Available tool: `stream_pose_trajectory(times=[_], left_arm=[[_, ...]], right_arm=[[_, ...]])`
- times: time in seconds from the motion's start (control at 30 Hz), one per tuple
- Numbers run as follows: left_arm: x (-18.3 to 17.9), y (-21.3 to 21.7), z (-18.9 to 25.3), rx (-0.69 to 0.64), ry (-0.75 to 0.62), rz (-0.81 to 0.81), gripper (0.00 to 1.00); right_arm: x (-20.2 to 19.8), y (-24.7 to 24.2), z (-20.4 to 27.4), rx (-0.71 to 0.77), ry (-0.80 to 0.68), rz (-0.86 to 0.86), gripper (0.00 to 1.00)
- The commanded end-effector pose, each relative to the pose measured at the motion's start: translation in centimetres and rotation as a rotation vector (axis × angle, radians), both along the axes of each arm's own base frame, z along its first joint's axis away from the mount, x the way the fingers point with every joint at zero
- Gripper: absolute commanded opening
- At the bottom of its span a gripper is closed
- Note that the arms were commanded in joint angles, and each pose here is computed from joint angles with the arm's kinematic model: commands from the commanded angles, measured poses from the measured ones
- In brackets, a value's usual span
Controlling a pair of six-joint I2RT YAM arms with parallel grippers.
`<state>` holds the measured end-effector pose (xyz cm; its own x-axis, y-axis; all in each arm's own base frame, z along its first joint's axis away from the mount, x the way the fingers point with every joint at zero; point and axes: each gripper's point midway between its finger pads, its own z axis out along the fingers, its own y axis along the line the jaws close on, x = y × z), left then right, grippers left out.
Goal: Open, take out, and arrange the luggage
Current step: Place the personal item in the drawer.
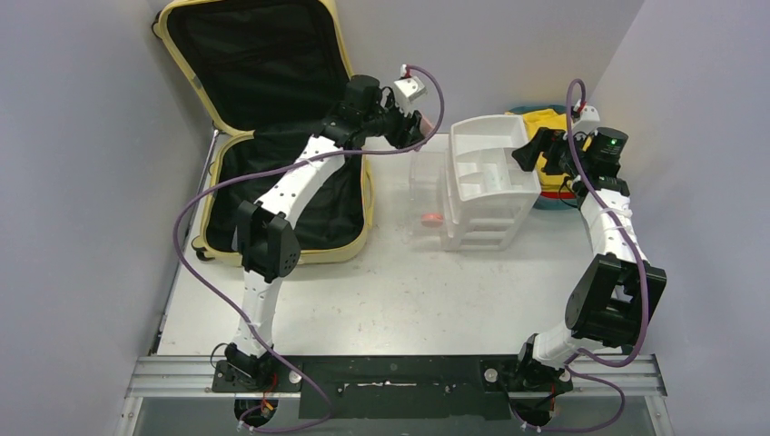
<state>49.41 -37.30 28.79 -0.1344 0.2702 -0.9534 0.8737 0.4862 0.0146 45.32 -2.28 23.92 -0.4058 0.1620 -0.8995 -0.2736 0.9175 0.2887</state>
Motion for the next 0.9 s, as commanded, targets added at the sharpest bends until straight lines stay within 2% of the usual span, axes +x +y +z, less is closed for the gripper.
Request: stream_pose_trajectory(times=[0.0,0.37,0.57,0.77,0.87], left_arm=[[0.4,-1.0,-0.6,-0.113,0.093,0.01,0.0],[-1.0,-3.2,-3.9,-0.193,0.26,-0.03,0.0],[-1.9,-4.0,-6.0,-0.17,0.303,-0.025,0.01],[-2.1,-4.4,-7.2,-0.15,0.32,-0.006,0.17],[-2.1,-4.3,-7.3,-0.148,0.324,0.007,0.35]], right_arm=[[-0.7,-1.8,-1.8,-0.046,0.037,-0.049,1.0],[-0.8,-1.6,-1.5,-0.041,0.029,-0.04,1.0],[-0.9,-1.6,-1.4,-0.042,0.024,-0.038,1.0],[-0.9,-1.5,-1.3,-0.04,0.022,-0.035,1.0],[-0.9,-1.6,-1.1,-0.041,0.018,-0.036,1.0]])
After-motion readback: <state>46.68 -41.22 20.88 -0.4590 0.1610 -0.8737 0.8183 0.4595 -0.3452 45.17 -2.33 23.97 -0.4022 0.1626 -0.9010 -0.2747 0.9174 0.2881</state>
